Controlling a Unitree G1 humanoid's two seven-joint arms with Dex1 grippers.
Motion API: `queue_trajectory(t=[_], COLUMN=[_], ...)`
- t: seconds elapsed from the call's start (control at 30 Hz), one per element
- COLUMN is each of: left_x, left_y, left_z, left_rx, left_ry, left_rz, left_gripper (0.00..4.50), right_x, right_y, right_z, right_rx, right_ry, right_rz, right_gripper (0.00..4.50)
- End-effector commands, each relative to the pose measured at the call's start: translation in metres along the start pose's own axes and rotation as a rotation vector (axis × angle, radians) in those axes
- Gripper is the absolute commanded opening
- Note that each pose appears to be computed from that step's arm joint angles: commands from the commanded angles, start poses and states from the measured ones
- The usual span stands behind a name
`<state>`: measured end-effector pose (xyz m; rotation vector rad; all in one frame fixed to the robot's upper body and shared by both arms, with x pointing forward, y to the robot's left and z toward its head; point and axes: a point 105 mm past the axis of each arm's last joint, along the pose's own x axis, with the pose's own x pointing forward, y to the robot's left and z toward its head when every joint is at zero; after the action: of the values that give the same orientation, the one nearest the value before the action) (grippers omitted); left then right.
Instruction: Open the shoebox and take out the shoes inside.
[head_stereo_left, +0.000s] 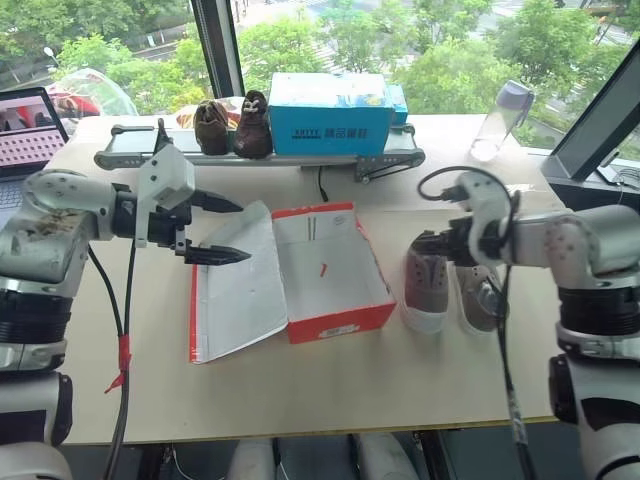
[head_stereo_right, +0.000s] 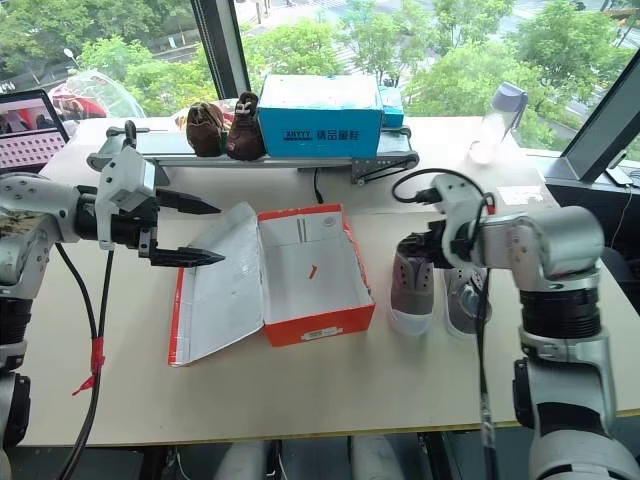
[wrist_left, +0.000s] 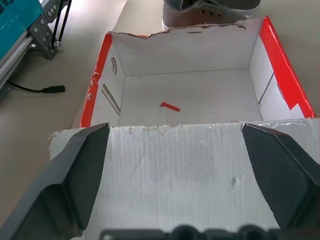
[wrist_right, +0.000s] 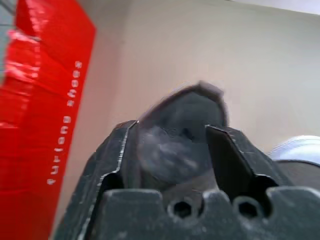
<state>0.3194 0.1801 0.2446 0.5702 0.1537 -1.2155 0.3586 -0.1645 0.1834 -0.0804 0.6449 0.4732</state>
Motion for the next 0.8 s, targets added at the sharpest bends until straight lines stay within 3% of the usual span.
queue_trajectory(t=[0.03,0.17,0.27,0.37,0.43,0.5,0.57,0.6,0.7,0.8], left_x=[-0.013,-0.016,-0.026,-0.037,-0.045,-0.048,-0.058,-0.061,-0.071,-0.074], left_y=[0.002,0.002,0.001,0.008,0.021,0.030,0.033,0.034,0.031,0.012], left_z=[0.009,0.013,0.027,0.025,0.015,-0.006,-0.020,-0.026,-0.053,-0.080], left_rx=[0.010,-0.057,-0.169,-0.216,-0.295,-0.333,-0.325,-0.344,-0.395,-0.386], left_ry=[-0.023,-0.110,-0.298,-0.429,-0.546,-0.547,-0.577,-0.596,-0.563,-0.460], left_rz=[0.044,0.061,0.083,0.200,0.364,0.569,0.787,0.855,1.093,1.245], left_gripper=[4.50,4.50,4.50,4.50,4.50,4.50,4.50,4.50,4.50,4.50], right_x=[-0.026,-0.050,-0.082,-0.098,-0.104,-0.097,-0.088,-0.088,-0.095,-0.093], right_y=[0.002,-0.004,0.002,0.000,-0.004,-0.023,-0.039,-0.043,-0.073,-0.060], right_z=[0.033,0.058,0.084,0.087,0.078,0.051,0.024,0.020,-0.008,-0.047], right_rx=[-0.068,-0.109,-0.118,-0.237,-0.340,-0.371,-0.282,-0.240,0.012,0.010], right_ry=[-0.108,-0.176,-0.321,-0.492,-0.593,-0.548,-0.543,-0.602,-0.823,-0.810], right_rz=[-0.007,-0.028,0.067,0.089,0.056,-0.068,-0.095,-0.117,-0.427,-0.553], right_gripper=[4.27,4.43,4.43,4.43,4.43,4.43,4.43,4.43,4.43,4.43])
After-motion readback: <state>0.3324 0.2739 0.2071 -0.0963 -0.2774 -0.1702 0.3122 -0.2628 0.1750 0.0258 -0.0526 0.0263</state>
